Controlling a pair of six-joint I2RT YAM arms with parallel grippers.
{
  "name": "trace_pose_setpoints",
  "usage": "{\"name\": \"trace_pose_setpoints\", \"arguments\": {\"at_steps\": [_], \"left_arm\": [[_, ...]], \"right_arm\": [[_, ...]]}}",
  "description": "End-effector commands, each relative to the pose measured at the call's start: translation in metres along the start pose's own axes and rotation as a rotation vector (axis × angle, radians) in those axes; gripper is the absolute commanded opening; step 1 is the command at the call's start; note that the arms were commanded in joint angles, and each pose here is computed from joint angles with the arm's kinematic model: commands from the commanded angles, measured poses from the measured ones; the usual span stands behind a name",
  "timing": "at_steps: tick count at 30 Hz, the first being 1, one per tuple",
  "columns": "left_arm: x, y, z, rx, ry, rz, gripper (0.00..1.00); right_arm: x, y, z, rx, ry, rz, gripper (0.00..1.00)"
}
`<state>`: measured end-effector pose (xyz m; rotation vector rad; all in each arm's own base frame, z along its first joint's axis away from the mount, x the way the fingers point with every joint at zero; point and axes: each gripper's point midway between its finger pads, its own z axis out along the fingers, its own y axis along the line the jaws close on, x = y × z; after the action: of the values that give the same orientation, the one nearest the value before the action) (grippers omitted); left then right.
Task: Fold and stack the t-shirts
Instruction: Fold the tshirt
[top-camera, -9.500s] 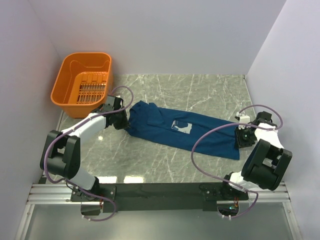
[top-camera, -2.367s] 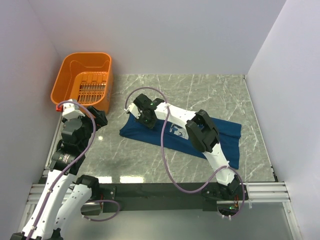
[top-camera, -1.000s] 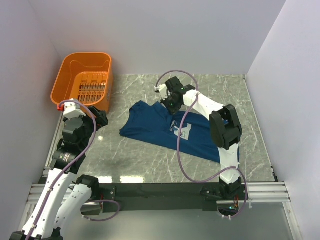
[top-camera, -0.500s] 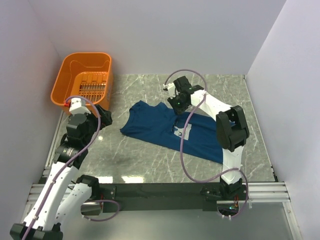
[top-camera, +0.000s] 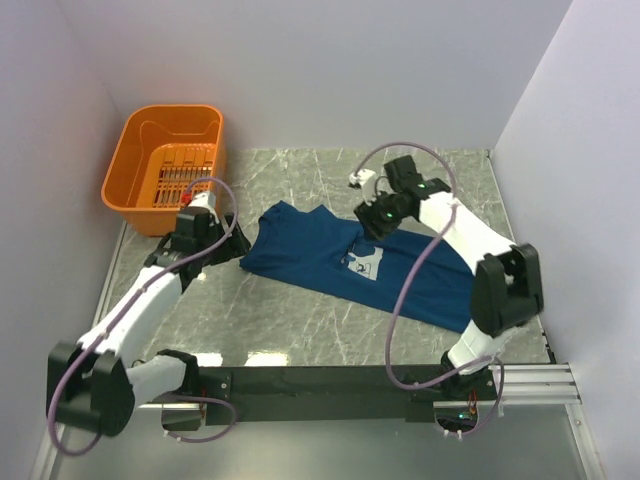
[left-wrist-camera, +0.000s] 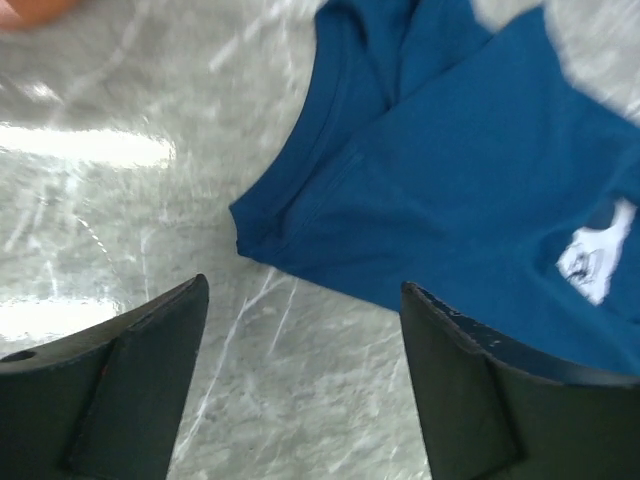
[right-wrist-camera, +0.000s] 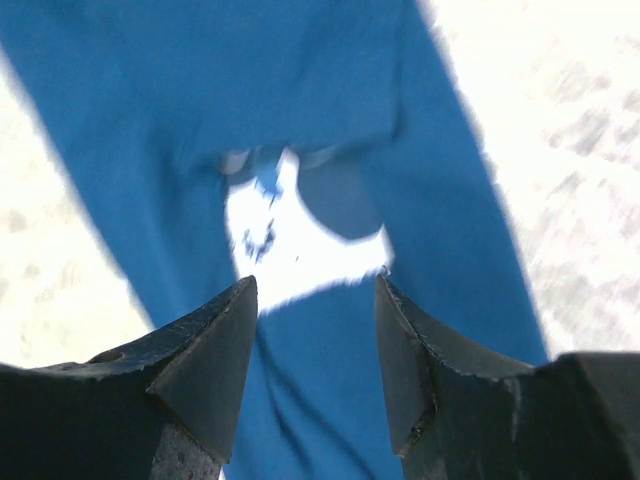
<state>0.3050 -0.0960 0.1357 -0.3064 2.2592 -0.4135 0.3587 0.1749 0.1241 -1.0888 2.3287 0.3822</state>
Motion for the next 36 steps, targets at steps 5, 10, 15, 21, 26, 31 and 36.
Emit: {"name": "trace_pose_setpoints", "arguments": {"at_steps": [5, 10, 15, 21, 26, 31, 36], "left_arm": [[0.0, -0.016, 0.031, 0.047, 0.132, 0.076, 0.72], [-0.003, -0.024, 0.046, 0.064, 0.169, 0.128, 0.71], [0.001, -0.035, 0.068, 0.038, 0.225, 0.188, 0.68], [-0.005, -0.04, 0.08, 0.003, 0.224, 0.212, 0.66], [-0.029, -0.061, 0.111, 0.021, 0.208, 0.183, 0.61], [-0.061, -0.079, 0.149, 0.0, 0.182, 0.152, 0.53], [-0.067, -0.089, 0.185, 0.006, 0.201, 0.135, 0.44]], "right_arm": [[0.062, 0.023, -0.058, -0.116, -0.037, -0.133, 0.57], [0.115, 0.014, -0.086, -0.079, 0.017, -0.072, 0.57], [0.141, -0.03, -0.096, 0.077, 0.001, 0.097, 0.57], [0.136, -0.067, -0.091, 0.12, -0.035, 0.195, 0.57], [0.128, -0.114, -0.095, 0.188, -0.077, 0.308, 0.57], [0.139, -0.147, -0.094, 0.235, -0.07, 0.482, 0.57], [0.16, -0.175, -0.096, 0.287, -0.065, 0.639, 0.57]]}}
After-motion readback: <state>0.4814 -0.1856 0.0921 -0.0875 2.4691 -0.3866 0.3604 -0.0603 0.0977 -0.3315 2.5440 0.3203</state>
